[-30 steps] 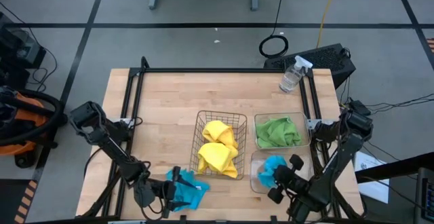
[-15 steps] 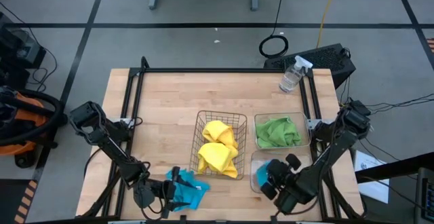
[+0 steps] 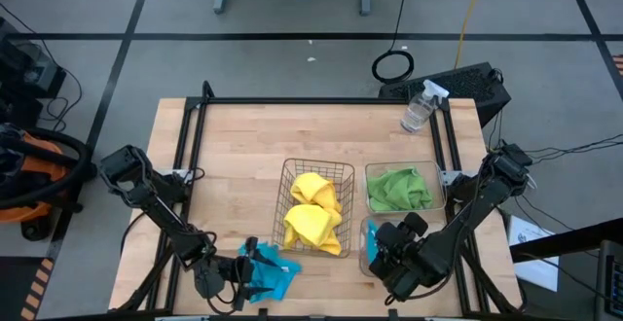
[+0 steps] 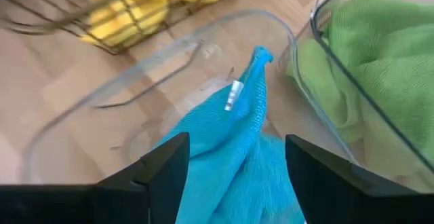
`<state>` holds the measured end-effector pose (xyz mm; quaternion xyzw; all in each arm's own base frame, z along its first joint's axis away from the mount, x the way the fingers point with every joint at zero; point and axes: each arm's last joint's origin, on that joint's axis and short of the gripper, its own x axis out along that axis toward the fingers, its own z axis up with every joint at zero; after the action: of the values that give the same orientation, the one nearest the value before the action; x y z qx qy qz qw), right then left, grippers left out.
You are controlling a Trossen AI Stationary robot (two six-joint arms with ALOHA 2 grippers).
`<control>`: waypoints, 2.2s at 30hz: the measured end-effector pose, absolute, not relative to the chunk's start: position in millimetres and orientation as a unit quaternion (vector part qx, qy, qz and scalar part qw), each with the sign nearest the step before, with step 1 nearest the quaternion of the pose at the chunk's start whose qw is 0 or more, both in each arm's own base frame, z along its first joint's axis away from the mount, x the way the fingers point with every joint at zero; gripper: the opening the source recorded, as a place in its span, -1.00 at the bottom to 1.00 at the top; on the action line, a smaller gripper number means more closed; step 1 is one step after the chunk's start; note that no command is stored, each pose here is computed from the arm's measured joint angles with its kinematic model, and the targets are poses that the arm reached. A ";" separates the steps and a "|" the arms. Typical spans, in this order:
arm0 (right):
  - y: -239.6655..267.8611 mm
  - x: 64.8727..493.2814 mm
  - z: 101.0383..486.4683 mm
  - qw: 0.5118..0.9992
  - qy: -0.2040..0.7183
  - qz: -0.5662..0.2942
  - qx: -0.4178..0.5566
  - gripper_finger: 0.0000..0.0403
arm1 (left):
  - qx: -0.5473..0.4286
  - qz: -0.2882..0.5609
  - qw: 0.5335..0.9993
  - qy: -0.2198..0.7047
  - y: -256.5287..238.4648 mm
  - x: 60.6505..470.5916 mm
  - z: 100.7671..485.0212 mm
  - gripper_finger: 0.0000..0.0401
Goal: Sort microfiber towel by color & place in baskets
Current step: Put the blue microfiber cloth into the bottom transparent bin
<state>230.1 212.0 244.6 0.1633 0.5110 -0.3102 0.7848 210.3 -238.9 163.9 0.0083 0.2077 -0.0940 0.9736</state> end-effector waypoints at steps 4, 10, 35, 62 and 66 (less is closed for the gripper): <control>215.6 232.6 264.5 0.793 0.509 -0.294 0.163 0.15 | -0.001 -0.086 0.972 0.221 -237.6 209.4 161.3 0.47; 230.6 235.2 281.5 0.848 0.431 -0.261 0.166 0.12 | -0.004 -0.089 0.971 0.221 -239.9 206.5 161.2 0.47; 297.5 233.0 272.1 0.944 0.277 -0.138 0.112 0.06 | 0.068 -0.095 0.939 0.323 -244.1 192.6 117.7 0.43; 348.7 289.7 236.5 0.987 0.146 -0.039 -0.062 0.07 | 0.081 -0.157 0.948 0.264 -244.1 210.4 142.8 -0.90; 348.2 306.9 229.5 0.989 0.125 -0.029 -0.075 0.07 | 0.079 -0.164 0.955 0.235 -248.1 212.6 160.8 -0.90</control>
<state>306.9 348.2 229.5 -0.0746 0.1255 -0.0290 0.9889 212.6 -248.1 160.8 0.0791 0.2347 -0.1639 0.9549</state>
